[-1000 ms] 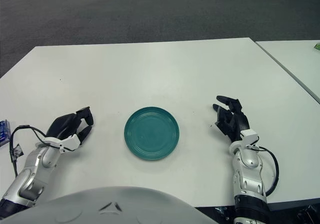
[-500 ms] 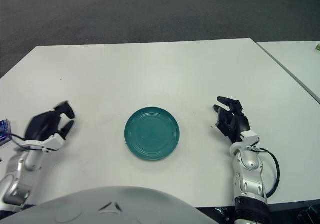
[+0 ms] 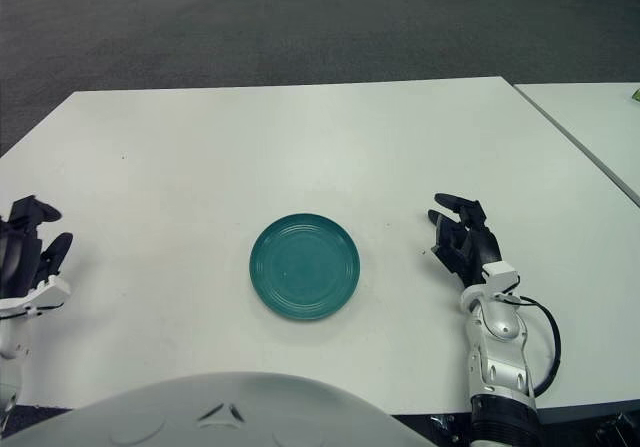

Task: Put the gum into the plate.

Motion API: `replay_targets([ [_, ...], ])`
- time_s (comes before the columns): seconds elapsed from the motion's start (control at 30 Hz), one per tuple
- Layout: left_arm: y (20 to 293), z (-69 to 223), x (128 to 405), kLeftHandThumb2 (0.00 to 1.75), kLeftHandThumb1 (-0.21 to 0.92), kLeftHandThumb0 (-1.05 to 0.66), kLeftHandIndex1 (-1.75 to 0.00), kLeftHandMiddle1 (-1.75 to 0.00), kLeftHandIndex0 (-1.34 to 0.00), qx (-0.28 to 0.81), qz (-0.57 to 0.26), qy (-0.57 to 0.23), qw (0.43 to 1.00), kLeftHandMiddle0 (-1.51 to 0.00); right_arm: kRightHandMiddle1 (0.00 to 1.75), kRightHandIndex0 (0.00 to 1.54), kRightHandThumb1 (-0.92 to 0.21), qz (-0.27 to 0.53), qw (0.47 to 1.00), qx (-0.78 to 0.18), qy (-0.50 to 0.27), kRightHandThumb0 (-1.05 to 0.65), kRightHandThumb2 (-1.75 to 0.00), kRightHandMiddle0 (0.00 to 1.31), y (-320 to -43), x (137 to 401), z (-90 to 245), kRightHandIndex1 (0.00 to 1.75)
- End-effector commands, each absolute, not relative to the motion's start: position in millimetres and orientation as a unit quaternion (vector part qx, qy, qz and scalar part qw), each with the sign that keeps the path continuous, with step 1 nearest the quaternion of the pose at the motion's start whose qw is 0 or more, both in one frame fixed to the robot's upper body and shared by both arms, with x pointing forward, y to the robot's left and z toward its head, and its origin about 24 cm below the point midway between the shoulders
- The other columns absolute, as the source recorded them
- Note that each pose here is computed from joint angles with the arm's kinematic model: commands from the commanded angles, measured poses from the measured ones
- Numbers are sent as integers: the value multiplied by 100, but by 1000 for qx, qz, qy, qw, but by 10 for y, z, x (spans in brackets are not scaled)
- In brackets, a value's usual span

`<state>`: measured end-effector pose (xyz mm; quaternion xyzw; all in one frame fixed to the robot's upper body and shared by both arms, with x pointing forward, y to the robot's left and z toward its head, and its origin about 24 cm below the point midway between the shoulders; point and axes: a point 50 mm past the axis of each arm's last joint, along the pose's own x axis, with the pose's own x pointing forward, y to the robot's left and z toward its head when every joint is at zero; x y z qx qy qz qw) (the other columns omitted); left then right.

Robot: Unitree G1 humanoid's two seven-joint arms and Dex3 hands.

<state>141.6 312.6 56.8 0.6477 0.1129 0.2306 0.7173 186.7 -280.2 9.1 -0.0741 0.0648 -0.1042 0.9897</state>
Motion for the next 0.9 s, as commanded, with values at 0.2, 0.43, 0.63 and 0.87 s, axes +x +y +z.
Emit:
replay_targets([
  [0.2, 3379, 748, 1334, 62, 92, -82, -108, -82, 0, 678, 281, 138, 665, -25, 102, 27, -92, -106, 987, -65, 103, -87, -85, 0, -2818, 1802, -23, 54],
  [0.43, 3474, 707, 1272, 63, 92, -82, -109, -79, 0, 682, 288, 170, 650, -25, 102, 27, -92, -106, 987, -65, 103, -87, -85, 0, -2832, 1804, -17, 54],
  [0.63, 3592, 553, 1219, 62, 92, -82, -109, -79, 0, 679, 282, 204, 646, -25, 102, 27, -92, -106, 987, -65, 103, -87, -85, 0, -2853, 1810, -12, 54],
  [0.87, 3721, 434, 1196, 63, 92, -82, -110, -79, 0, 671, 279, 235, 646, -26, 102, 26, -92, -106, 987, -65, 104, -87, -85, 0, -2882, 1822, -7, 55],
])
